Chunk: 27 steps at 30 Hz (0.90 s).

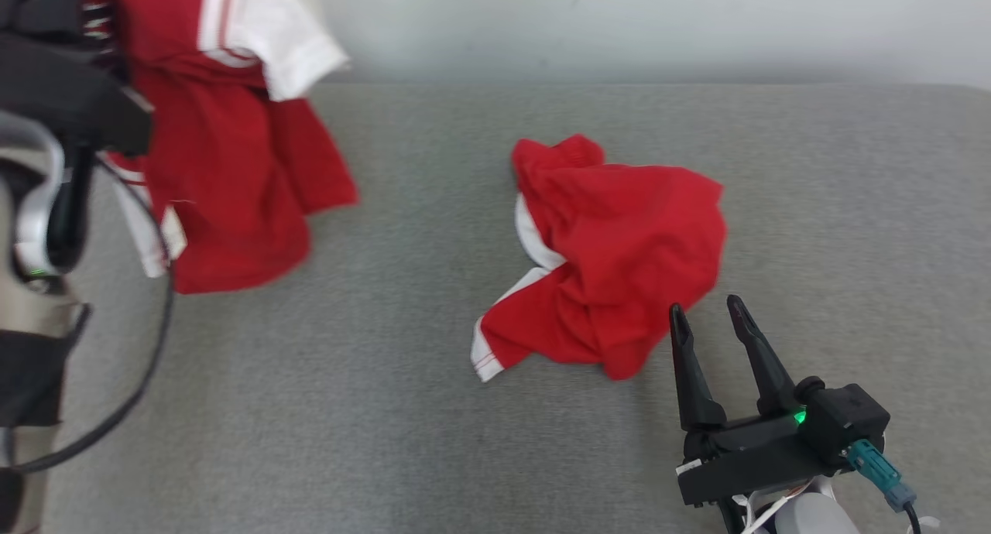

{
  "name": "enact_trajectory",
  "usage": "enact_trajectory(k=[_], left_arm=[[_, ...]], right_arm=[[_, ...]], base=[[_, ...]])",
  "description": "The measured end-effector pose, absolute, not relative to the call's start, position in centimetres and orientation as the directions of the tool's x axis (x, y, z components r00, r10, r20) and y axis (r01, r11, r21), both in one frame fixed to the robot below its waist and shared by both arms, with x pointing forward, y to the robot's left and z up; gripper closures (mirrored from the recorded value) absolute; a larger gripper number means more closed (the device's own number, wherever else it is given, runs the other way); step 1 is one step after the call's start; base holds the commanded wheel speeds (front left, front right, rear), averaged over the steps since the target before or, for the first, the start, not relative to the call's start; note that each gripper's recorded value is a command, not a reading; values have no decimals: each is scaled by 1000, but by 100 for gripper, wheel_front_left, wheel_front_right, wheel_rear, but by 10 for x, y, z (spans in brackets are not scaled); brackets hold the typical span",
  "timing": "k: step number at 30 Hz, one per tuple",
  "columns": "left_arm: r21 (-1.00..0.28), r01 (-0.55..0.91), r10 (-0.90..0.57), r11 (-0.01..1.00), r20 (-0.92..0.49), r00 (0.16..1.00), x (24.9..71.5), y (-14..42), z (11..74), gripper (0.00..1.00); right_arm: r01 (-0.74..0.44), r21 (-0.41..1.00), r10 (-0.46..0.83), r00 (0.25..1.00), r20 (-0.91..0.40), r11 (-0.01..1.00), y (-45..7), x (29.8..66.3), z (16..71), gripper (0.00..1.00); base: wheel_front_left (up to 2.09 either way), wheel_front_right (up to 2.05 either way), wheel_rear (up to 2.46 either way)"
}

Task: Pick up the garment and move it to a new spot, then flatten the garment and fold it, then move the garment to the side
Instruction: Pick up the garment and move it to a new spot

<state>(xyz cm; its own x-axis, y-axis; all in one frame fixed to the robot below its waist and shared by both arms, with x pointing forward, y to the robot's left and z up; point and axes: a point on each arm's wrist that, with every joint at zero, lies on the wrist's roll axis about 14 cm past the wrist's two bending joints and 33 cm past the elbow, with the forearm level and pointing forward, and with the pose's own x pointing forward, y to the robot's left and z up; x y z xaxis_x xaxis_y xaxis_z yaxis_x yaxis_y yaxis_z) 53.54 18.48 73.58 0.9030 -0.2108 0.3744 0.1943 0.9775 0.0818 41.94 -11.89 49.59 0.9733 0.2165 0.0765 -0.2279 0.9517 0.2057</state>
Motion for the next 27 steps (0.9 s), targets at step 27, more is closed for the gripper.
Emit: enact_trajectory(k=[27], left_arm=[[-8,-282,282,959,30,959,507,377,544,100]], right_arm=[[-505,163,498,863,86,848,-22,442,477,0]], base=[[0,0,0]])
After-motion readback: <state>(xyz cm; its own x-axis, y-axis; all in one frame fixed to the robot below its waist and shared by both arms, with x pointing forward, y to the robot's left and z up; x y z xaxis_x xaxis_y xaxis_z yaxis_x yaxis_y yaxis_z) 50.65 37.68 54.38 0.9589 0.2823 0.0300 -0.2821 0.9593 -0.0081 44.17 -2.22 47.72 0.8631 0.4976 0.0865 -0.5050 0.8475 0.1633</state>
